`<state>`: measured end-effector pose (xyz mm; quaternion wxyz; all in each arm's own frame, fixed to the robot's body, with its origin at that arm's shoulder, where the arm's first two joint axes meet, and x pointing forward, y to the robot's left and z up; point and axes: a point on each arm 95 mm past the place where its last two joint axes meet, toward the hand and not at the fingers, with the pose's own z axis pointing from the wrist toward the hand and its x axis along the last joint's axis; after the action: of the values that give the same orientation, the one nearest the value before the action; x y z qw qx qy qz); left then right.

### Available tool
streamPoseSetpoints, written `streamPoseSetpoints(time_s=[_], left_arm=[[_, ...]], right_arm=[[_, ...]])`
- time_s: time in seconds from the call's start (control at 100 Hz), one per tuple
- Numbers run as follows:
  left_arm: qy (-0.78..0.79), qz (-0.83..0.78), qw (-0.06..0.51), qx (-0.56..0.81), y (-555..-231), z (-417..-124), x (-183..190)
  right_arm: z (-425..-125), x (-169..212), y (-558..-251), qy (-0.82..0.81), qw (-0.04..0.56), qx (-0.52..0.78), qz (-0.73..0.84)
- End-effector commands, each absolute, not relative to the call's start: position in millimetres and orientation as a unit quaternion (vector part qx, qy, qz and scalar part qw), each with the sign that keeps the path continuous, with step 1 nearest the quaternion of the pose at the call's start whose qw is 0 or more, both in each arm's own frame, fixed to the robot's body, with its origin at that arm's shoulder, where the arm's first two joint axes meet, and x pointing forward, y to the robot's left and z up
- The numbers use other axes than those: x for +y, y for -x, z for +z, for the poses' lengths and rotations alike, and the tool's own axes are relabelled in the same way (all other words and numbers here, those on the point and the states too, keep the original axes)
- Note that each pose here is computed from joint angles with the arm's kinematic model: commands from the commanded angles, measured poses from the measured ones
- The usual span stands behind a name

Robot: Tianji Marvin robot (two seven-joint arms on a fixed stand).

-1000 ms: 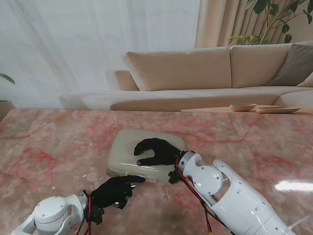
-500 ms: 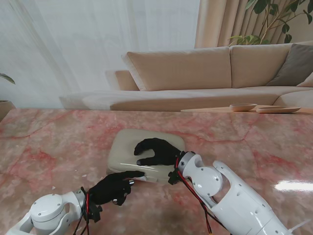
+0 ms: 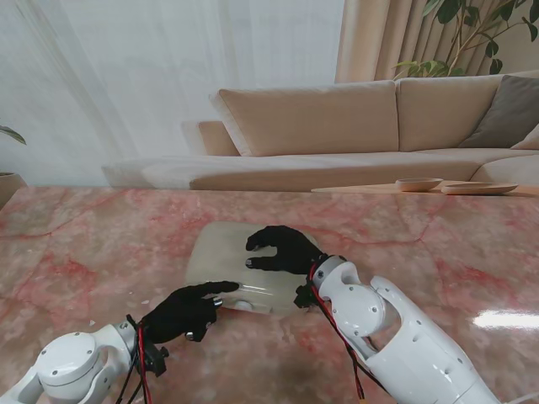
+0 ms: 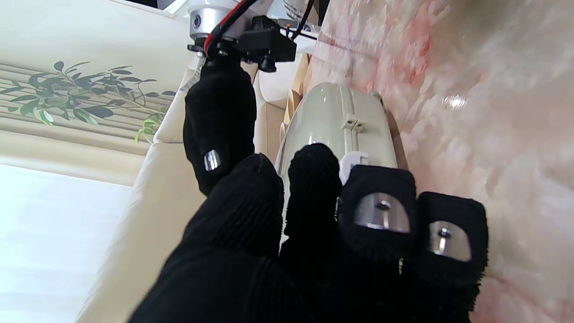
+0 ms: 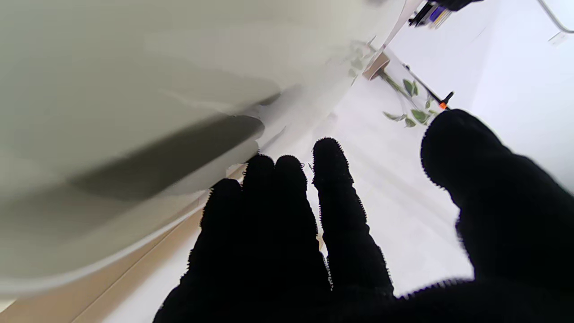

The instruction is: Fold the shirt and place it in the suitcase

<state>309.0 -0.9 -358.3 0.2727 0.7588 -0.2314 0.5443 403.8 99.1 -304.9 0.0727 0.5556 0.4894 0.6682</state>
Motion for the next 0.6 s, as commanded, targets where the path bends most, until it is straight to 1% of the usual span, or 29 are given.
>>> streamPoseSetpoints(time_s=[0.0,0.26,0.59], left_arm=[[-0.756,0.553,0.264,-0.231,-309,-354,1],[-0.746,0.595,0.197,-0.225,-319,-331,15],[-0.731,0.637,0.104,-0.221,-326,-304,28]], right_arm=[[-316,92,-399,-0.573,0.078,0.491,0.652],[-290,71,-400,-0.579,0.132,0.45,0.667],[-276,39,-401,-0.598,0.179,0.404,0.669]])
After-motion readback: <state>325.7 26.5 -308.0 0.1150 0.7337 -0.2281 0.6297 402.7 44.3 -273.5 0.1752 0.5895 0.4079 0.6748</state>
